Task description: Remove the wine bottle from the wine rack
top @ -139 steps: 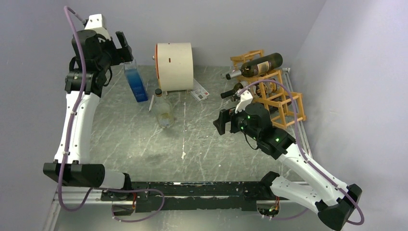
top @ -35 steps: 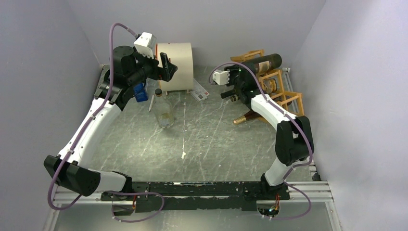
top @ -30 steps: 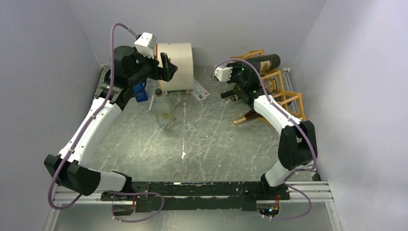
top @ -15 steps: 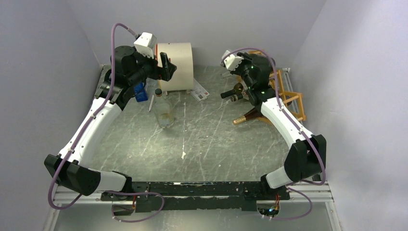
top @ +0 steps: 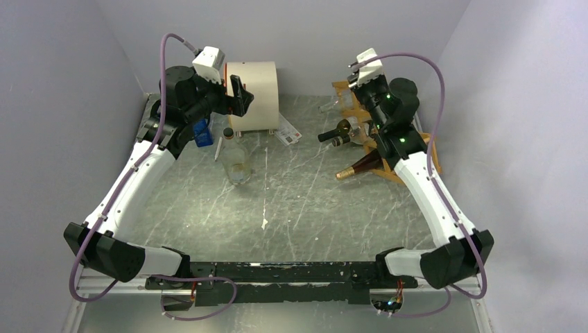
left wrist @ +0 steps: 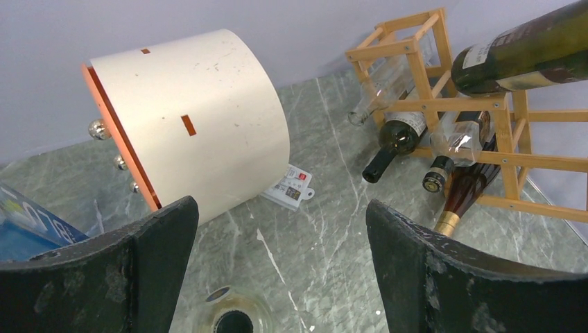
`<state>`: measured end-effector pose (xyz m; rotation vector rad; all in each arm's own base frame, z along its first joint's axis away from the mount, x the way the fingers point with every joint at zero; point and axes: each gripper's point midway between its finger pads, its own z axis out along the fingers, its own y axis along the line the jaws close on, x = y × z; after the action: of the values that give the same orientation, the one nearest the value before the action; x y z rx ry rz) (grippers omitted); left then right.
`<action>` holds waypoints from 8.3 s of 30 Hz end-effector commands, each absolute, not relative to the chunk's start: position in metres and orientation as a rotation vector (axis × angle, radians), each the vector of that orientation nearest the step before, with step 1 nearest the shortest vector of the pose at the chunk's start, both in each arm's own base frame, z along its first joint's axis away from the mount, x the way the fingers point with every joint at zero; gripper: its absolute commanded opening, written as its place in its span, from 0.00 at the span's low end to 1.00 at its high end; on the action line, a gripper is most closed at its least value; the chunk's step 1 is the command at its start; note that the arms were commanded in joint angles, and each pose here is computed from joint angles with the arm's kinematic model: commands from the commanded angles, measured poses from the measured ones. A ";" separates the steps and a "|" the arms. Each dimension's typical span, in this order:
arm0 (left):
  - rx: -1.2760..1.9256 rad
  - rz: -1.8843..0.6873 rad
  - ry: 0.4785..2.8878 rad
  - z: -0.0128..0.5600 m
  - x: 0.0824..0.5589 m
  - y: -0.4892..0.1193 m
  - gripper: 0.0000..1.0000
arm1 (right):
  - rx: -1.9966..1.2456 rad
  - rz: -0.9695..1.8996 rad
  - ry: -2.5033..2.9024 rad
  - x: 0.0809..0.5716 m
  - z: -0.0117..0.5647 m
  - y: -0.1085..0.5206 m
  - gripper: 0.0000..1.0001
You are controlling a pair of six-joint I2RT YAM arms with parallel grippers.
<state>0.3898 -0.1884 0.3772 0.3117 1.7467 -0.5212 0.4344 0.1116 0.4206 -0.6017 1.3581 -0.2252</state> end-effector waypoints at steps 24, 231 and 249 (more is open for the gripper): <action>0.286 -0.463 1.751 0.374 0.398 -0.183 0.93 | -0.604 0.472 1.328 0.359 0.435 0.266 0.00; 0.147 -0.427 1.751 0.371 0.410 -0.153 0.96 | -1.759 -0.842 1.349 0.397 0.142 0.160 0.22; 0.151 -0.436 1.754 0.370 0.410 -0.155 0.95 | -1.665 -0.736 1.305 0.349 0.175 0.216 0.11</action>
<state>0.4076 -0.1499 0.3647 0.1384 1.7812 -0.3986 0.3613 0.2075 0.1538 -1.7767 1.2586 -0.8049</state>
